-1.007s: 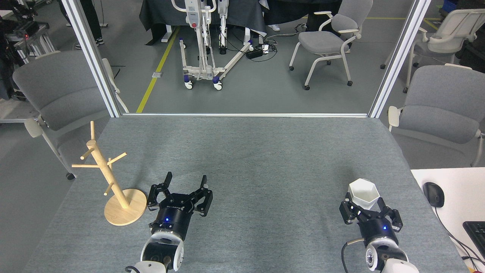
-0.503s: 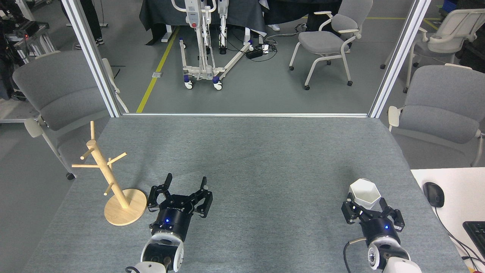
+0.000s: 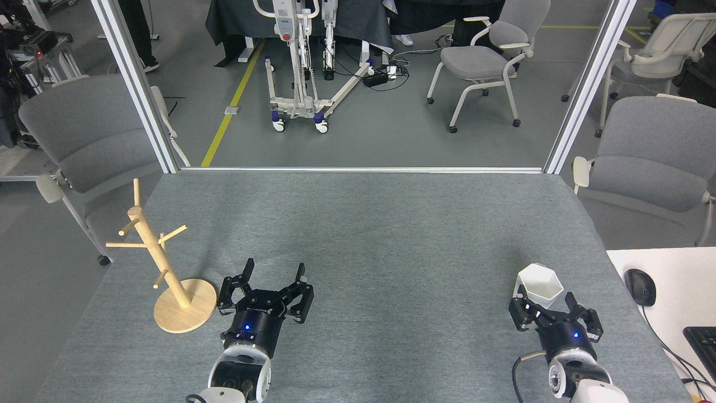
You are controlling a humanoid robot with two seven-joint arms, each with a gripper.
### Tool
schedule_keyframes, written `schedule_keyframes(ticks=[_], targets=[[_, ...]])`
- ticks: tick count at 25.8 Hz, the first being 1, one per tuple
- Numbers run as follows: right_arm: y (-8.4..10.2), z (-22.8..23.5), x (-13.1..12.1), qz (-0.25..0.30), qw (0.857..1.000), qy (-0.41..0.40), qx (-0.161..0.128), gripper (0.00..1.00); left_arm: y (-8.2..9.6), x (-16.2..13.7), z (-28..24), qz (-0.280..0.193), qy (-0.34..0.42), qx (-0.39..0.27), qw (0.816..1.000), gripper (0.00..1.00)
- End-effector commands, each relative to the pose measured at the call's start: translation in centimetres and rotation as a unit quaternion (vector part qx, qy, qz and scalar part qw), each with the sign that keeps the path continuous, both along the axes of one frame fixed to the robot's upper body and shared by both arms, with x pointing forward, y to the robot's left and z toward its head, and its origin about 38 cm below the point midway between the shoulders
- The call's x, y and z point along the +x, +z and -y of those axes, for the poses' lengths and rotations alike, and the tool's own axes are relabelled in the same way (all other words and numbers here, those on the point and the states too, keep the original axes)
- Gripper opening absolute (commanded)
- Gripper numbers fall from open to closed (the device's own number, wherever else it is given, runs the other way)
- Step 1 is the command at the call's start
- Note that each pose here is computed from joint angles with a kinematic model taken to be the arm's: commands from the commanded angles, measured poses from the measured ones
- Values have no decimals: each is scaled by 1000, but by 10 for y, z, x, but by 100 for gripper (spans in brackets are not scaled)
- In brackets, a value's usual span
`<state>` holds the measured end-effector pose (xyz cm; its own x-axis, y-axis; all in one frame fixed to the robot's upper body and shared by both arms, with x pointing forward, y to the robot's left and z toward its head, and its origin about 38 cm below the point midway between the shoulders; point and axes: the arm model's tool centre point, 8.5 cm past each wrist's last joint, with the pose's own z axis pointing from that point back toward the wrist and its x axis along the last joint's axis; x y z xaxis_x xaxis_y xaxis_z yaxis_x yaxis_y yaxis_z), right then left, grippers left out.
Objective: Hang cup on storage rack
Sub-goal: 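Close the right gripper on the rim of the white cup, then lift the white cup with the right gripper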
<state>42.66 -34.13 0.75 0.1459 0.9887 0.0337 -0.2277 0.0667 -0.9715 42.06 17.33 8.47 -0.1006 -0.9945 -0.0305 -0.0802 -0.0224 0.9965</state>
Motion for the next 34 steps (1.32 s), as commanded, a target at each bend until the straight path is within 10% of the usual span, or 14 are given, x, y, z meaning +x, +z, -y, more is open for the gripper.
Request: schedule_keyframes(ticks=[1,34], targets=[[1,2,0,0,1000,0,-2,100,0,0,1,-1,0,-1,1000,99],[4,-2,15,-6,1000,6,-10,100,-6,1,1,-9,0,-1,1000,99]])
